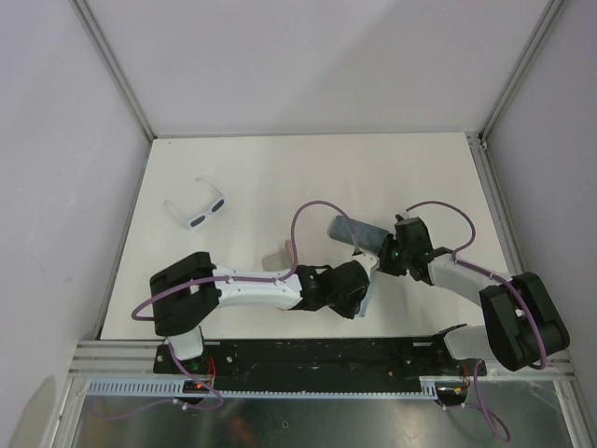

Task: Organize the sunglasses

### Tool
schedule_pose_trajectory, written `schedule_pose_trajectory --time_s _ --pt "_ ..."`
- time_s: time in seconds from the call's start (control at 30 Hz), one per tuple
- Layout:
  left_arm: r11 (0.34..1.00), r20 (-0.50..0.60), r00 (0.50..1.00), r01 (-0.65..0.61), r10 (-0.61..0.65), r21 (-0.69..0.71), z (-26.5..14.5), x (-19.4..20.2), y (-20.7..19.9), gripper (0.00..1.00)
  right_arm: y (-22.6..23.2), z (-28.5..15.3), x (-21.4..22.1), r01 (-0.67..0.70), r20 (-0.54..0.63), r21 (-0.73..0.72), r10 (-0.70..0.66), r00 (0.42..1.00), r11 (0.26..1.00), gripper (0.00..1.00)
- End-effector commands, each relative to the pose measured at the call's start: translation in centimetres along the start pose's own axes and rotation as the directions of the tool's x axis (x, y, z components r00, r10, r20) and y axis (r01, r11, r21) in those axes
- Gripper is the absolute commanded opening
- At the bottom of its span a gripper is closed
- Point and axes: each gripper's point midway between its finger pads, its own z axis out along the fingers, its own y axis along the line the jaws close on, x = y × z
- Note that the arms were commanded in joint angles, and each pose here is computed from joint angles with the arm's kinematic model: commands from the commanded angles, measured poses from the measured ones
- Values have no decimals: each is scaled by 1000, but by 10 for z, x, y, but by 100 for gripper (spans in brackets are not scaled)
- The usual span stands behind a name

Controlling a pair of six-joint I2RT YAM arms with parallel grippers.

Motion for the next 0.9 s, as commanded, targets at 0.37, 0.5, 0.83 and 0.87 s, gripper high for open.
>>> schedule_pose_trajectory --time_s 0.37,0.5,0.83,0.87 --pt "994 22 993 -112 112 -10 13 -22 -27 31 -16 -7 10 -16 -30 76 18 999 997 21" --pt "992 2 993 -122 122 -28 19 -17 -24 33 -16 -4 13 -19 -41 70 22 999 997 20" --pt "992 -3 992 -123 123 -40 21 -16 -24 34 -11 1 17 -27 -61 38 29 998 999 9" --pt "992 0 993 -122 122 -40 20 -17 -24 34 -10 1 17 -25 -62 32 27 998 999 7"
